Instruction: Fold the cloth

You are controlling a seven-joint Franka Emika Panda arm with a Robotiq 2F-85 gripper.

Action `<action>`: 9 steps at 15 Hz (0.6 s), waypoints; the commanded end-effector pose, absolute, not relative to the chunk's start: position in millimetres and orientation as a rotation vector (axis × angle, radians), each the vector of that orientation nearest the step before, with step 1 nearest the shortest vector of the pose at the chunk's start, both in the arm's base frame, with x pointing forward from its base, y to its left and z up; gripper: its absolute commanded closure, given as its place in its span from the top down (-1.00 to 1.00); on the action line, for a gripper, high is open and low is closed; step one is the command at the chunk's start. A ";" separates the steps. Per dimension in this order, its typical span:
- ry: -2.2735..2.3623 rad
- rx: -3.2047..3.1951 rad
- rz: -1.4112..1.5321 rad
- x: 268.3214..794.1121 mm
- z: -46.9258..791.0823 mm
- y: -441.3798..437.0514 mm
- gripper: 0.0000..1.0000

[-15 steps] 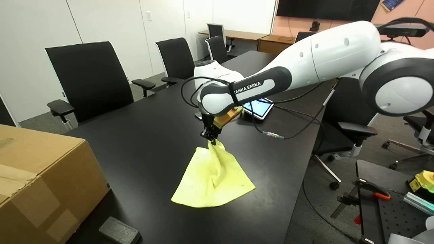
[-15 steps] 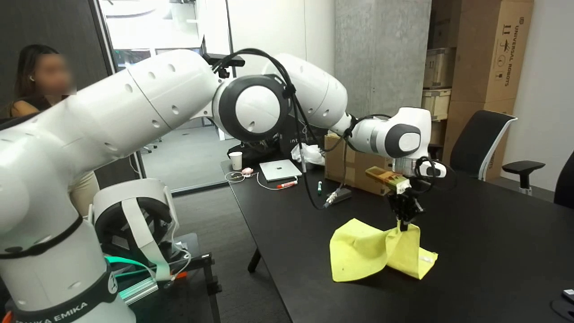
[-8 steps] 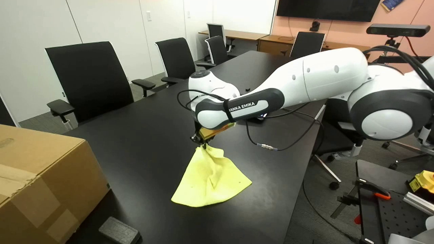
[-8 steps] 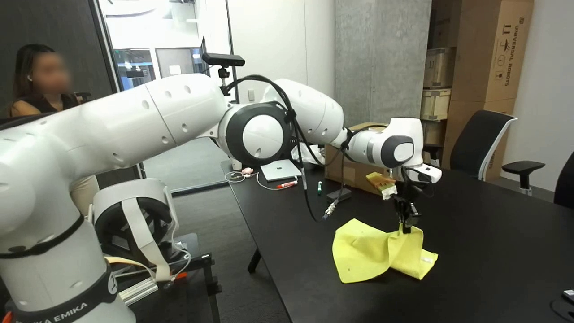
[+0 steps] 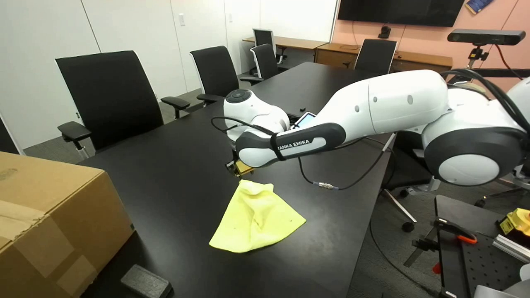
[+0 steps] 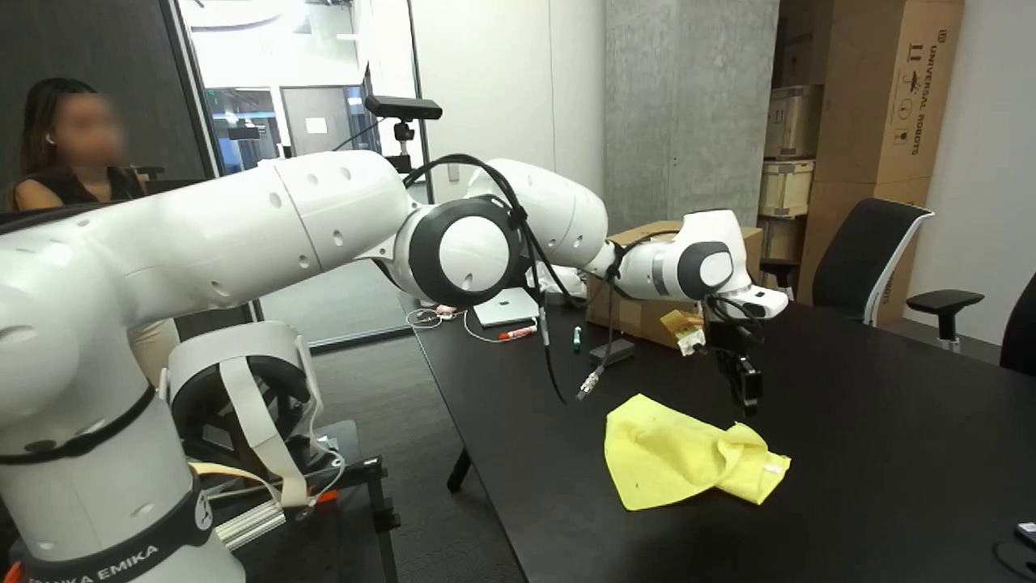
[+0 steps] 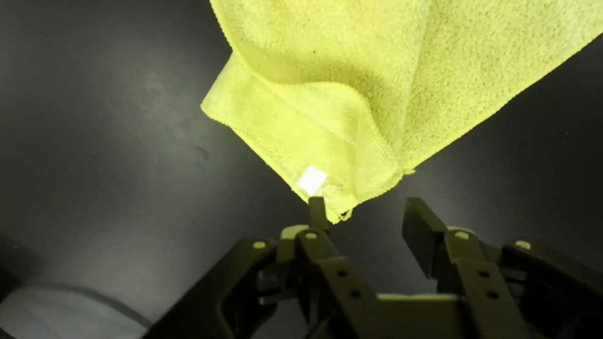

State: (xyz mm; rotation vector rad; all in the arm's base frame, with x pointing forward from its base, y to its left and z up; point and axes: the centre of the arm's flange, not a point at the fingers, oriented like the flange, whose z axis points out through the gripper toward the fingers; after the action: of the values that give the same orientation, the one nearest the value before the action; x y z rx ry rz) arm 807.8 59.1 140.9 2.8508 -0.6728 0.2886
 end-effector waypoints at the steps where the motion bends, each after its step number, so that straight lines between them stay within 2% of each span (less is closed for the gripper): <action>1: -0.619 2.819 0.327 816.9 148.1 46.9 0.58; 4: -0.430 2.858 0.250 784.1 149.8 30.6 1.00; 9: -0.037 2.928 0.151 735.8 143.3 13.7 1.00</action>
State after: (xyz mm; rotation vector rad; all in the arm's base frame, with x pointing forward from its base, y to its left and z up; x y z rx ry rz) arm 801.8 26.5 127.2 2.8904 -0.2455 0.1859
